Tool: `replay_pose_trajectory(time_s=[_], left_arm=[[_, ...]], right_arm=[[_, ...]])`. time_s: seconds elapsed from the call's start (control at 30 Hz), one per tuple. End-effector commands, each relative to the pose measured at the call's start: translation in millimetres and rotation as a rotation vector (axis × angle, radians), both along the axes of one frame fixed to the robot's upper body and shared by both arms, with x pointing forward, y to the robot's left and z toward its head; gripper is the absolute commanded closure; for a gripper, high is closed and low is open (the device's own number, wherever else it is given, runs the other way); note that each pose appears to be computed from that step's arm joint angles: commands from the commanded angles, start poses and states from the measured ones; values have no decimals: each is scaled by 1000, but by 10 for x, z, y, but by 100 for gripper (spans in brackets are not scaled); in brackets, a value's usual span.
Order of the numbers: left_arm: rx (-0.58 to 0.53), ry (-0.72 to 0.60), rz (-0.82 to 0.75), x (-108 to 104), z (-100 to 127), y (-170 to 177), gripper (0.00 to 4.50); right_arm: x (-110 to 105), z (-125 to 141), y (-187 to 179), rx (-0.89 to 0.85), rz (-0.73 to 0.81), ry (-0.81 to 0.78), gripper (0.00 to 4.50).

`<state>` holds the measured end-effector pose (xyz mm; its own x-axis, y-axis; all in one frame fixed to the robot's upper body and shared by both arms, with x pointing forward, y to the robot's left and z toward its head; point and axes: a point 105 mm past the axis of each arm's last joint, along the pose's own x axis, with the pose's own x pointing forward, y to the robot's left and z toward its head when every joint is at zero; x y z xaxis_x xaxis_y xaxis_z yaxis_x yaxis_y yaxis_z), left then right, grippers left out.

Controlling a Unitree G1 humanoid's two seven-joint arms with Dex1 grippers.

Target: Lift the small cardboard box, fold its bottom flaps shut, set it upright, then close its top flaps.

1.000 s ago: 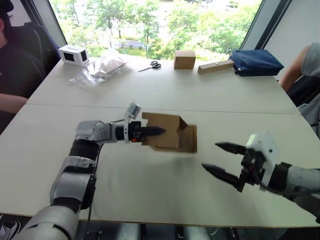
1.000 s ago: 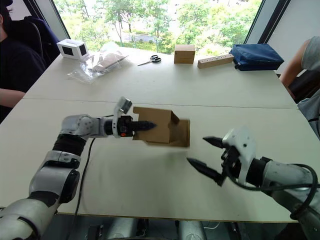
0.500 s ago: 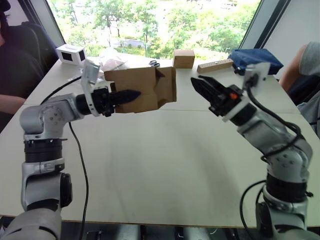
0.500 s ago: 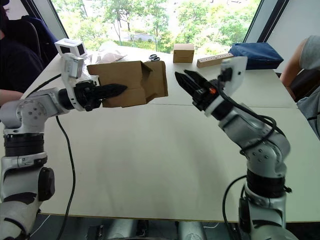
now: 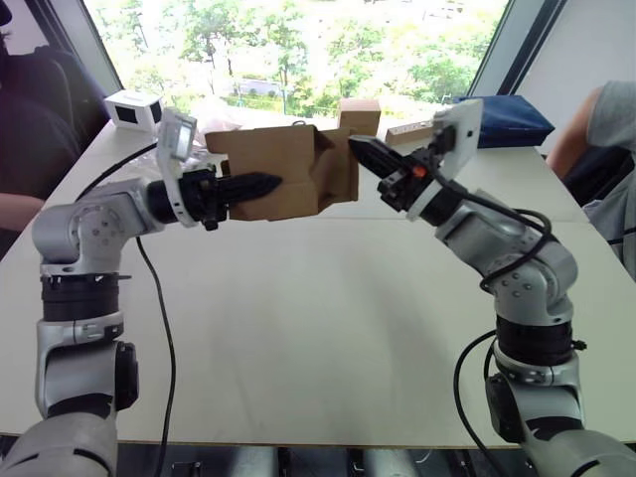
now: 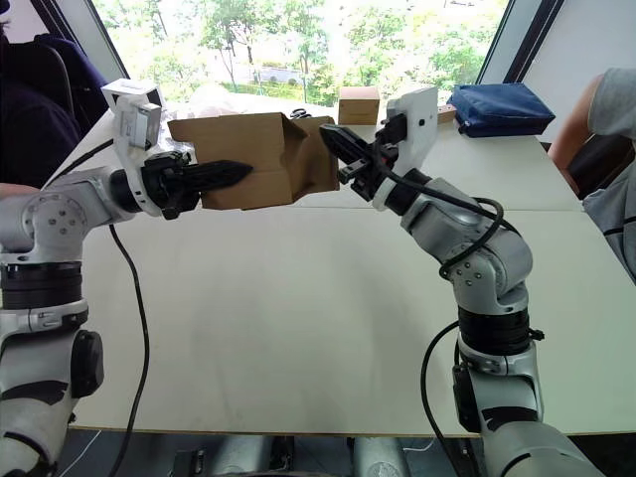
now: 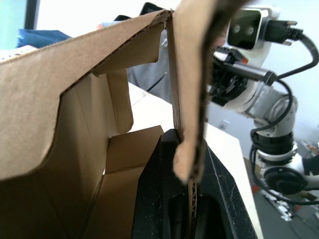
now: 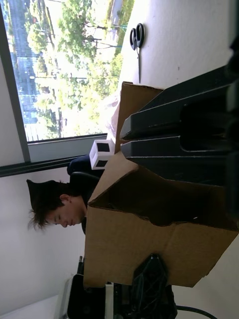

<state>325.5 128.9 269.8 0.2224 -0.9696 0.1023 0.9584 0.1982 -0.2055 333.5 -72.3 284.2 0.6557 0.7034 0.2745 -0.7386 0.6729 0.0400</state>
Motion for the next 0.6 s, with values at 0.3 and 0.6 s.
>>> replay_pose_trajectory(time_s=[0.3, 0.6], left_arm=[[12, -52, -93, -27, 109, -148, 450], [25, -44, -172, -57, 57, -240, 450]], right_arm=[[-176, 164, 291, -29, 142, -99, 444], [-188, 105, 393, -35, 209, -97, 444]])
